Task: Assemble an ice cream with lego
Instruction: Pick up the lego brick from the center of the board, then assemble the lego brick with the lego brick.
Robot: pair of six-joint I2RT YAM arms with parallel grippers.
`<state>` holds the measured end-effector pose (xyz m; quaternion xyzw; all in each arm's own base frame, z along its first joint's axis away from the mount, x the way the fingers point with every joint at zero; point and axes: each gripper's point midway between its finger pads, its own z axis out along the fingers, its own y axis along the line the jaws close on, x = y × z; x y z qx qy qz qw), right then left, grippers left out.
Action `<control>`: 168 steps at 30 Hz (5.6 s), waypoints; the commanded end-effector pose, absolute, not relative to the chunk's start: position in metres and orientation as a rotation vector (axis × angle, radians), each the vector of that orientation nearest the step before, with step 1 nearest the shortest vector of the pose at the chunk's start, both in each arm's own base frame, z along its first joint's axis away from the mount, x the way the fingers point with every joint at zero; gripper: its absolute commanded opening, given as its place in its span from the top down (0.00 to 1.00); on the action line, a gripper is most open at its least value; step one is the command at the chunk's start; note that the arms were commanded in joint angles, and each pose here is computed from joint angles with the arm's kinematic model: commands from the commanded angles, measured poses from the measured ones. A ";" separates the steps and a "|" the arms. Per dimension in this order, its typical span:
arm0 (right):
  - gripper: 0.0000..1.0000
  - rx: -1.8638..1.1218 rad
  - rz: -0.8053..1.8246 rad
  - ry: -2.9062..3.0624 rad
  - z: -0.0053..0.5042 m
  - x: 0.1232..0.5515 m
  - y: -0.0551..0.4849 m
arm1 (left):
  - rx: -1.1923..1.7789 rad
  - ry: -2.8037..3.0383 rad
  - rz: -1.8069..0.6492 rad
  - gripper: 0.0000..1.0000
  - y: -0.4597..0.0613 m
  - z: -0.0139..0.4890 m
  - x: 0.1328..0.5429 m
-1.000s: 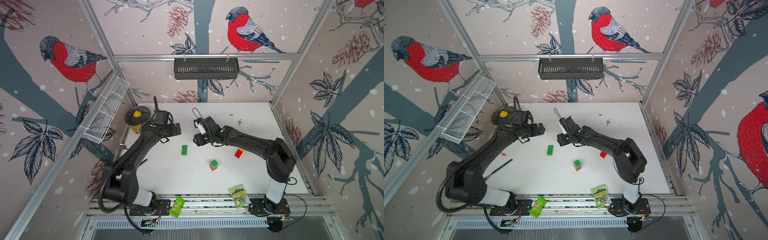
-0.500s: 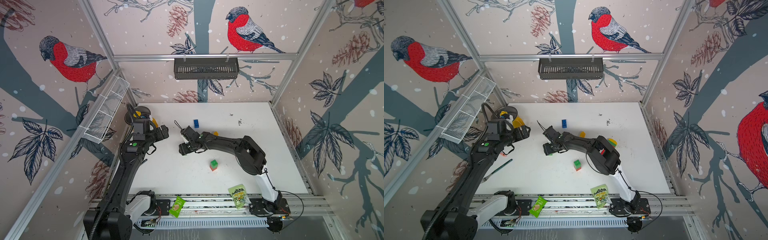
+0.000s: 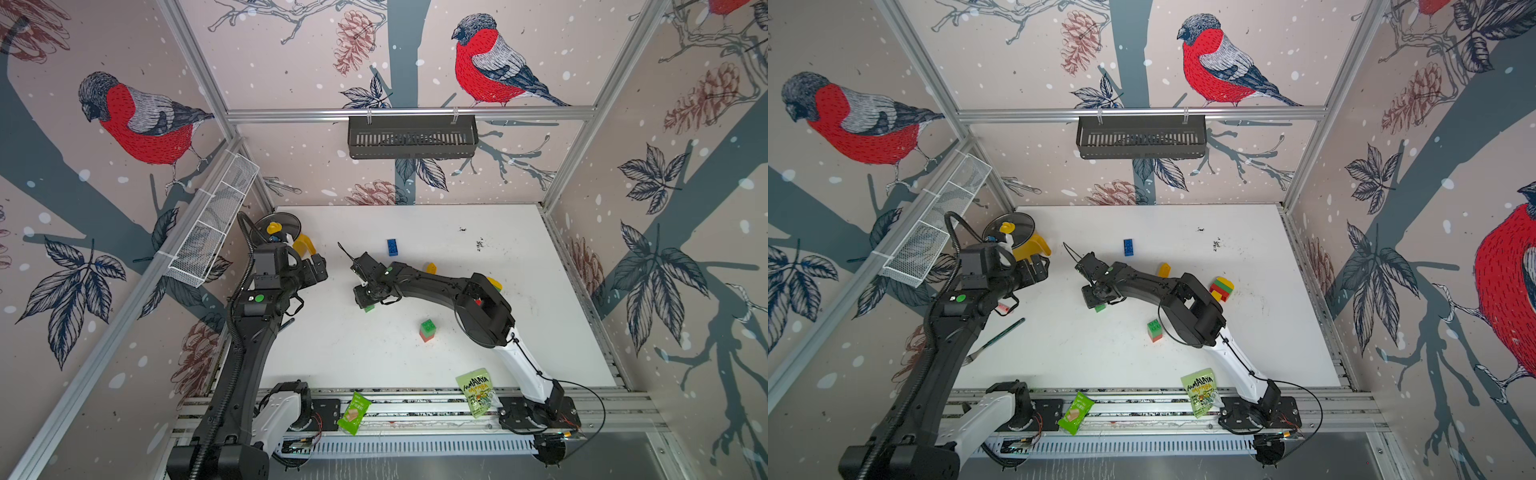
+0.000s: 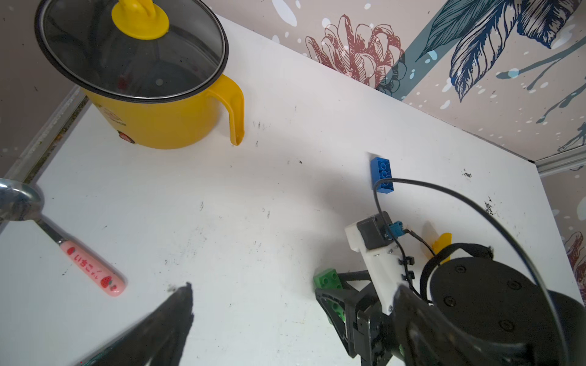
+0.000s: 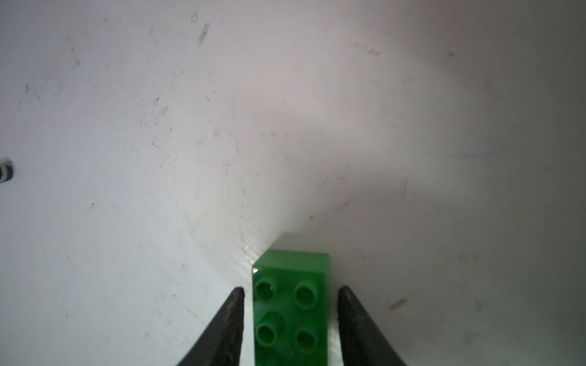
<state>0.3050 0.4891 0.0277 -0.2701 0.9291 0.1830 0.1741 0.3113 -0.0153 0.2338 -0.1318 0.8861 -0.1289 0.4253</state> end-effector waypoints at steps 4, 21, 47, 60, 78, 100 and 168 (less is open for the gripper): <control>0.58 -0.811 0.263 2.646 0.017 0.307 0.468 | -0.317 2.230 -0.309 0.02 -0.013 0.232 0.307; 0.60 -0.863 0.240 2.615 0.024 0.299 0.471 | -0.335 2.226 -0.279 0.02 -0.007 0.233 0.305; 0.75 -0.719 0.273 2.397 0.180 0.246 0.296 | -0.158 2.253 -0.518 0.02 -0.066 0.202 0.318; 0.76 -0.747 0.307 2.512 0.128 0.208 0.293 | -0.140 2.279 -0.551 0.02 -0.074 0.192 0.317; 0.77 -0.711 0.261 2.573 0.105 0.194 0.290 | -0.126 2.280 -0.522 0.03 -0.071 0.191 0.318; 0.58 -0.763 0.226 2.587 0.098 0.195 0.291 | -0.123 2.277 -0.483 0.02 -0.066 0.193 0.316; 0.75 -0.836 0.099 2.626 0.079 0.188 0.285 | -0.126 2.284 -0.455 0.02 -0.063 0.188 0.316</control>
